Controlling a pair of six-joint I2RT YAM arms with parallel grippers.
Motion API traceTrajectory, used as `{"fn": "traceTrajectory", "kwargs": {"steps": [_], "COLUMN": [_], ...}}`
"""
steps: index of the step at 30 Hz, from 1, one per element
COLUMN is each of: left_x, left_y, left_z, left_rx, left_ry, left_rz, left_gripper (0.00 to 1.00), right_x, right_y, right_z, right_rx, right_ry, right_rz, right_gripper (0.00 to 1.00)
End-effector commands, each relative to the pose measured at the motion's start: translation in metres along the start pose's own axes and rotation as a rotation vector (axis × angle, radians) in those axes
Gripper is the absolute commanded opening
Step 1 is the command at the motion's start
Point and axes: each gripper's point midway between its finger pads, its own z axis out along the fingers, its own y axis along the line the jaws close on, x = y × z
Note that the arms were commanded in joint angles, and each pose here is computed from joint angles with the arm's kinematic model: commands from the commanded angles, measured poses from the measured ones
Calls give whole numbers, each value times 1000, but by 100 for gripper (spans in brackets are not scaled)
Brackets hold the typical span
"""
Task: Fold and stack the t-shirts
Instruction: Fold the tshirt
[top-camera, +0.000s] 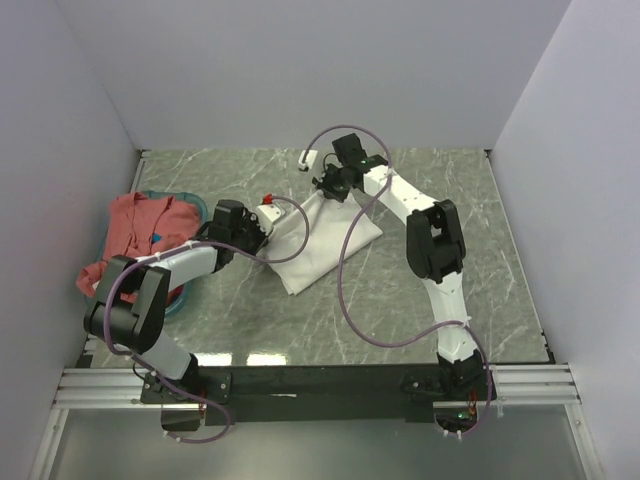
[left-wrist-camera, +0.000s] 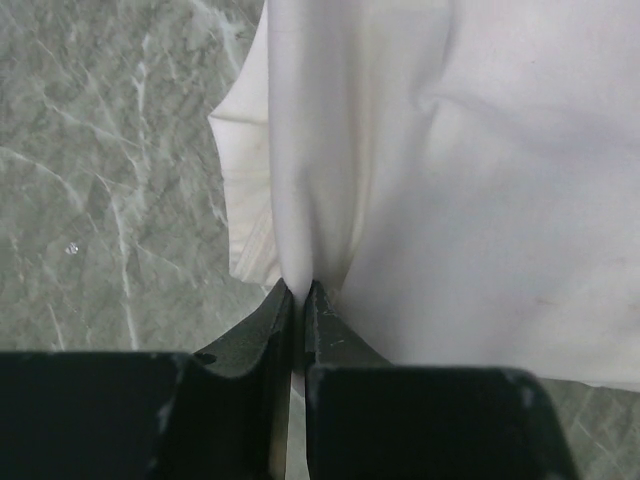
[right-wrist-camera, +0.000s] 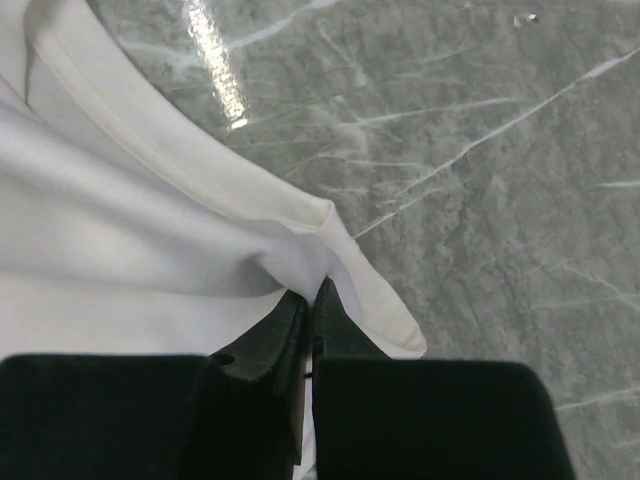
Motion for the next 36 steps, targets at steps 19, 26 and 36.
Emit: {"fn": "traceTrajectory", "kwargs": {"steps": [19,26,36], "left_x": [-69,-59,-56], "left_y": [32,38,56], "left_z": [32,57,75], "left_rx": [27,32,-14], "left_ry": [-131,-85,-43], "left_rz": [147,136,116], "left_gripper": [1,1,11], "right_x": [17,31,42], "right_y": [-32,-38,-54], "right_z": [-94,-76,-56], "right_rx": [206,204,250], "right_ry": [17,65,102], "right_rz": [70,91,138], "right_gripper": [0,0,3]}}
